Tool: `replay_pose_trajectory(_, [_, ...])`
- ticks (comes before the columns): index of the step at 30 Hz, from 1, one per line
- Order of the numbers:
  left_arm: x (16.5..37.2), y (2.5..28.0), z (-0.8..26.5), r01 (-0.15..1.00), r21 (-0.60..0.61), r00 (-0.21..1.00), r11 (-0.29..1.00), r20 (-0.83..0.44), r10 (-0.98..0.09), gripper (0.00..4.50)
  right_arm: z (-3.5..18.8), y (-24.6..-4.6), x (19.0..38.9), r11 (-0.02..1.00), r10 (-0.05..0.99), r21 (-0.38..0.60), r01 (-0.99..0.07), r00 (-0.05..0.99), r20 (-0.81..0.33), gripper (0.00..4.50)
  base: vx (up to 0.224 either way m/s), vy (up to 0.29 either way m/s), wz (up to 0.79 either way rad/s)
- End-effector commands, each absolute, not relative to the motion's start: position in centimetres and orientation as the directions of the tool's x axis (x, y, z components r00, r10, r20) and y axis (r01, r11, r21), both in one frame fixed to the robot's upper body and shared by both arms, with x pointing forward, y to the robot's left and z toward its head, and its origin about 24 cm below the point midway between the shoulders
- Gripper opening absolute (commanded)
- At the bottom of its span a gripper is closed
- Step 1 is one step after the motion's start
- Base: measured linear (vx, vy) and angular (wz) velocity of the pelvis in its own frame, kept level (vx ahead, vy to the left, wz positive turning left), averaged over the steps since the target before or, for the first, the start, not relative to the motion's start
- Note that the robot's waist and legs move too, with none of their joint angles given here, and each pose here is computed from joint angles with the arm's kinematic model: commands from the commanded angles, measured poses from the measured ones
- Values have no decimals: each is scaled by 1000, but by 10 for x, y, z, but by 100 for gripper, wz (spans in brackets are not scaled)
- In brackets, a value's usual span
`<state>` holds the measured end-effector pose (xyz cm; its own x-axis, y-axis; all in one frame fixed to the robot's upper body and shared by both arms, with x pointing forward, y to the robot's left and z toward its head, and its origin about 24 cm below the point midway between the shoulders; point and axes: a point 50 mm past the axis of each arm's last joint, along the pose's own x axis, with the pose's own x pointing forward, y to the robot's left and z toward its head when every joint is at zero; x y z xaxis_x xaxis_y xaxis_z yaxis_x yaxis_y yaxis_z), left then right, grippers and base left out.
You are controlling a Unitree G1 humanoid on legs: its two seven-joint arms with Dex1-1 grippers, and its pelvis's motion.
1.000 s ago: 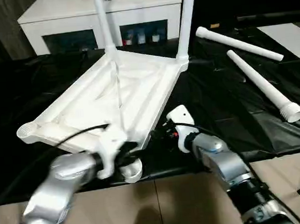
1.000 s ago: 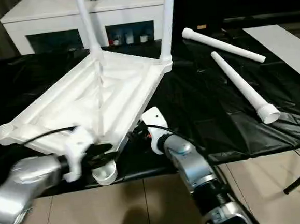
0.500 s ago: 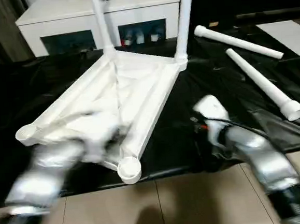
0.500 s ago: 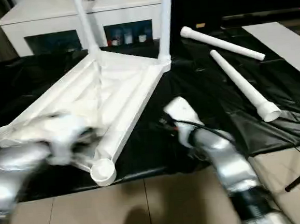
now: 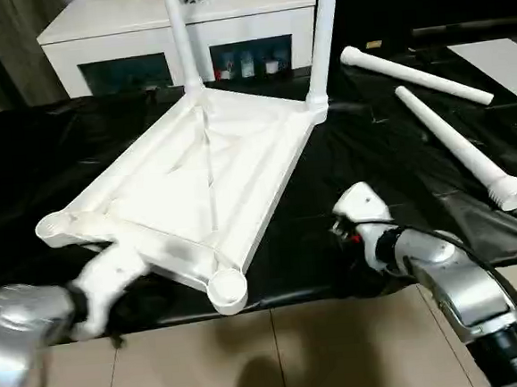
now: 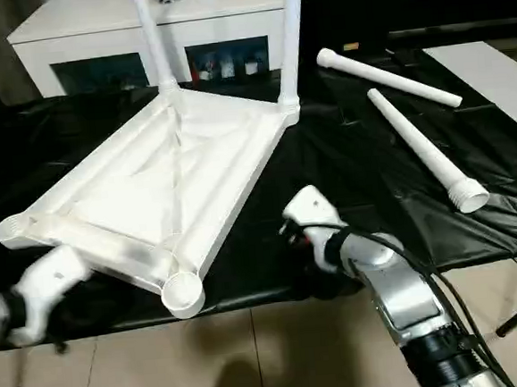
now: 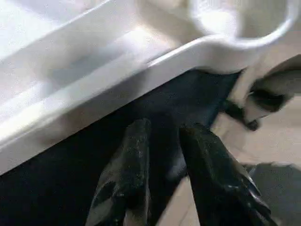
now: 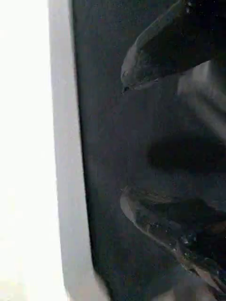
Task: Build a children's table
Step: Rotate table base
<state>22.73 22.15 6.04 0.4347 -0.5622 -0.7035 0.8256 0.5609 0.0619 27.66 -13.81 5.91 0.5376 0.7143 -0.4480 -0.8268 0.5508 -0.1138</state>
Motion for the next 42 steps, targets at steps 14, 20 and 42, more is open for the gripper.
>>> replay_pose_trajectory(14, [261,148,32,869,46,425,492,-578,-696,136,93,-160,247,266,811,-22,-964,236,-536,372,0,0,0])
replay_pose_trajectory(20, [291,116,25,847,139,506,513,-507,-698,136,99,-170,260,375,758,-106,-921,371,-537,372,0,0,0])
replay_pose_trajectory(42, [322,115,84,339,13,936,941,95,-338,136,104,-177,291,877,379,-222,-427,897,-229,372,2,0,0])
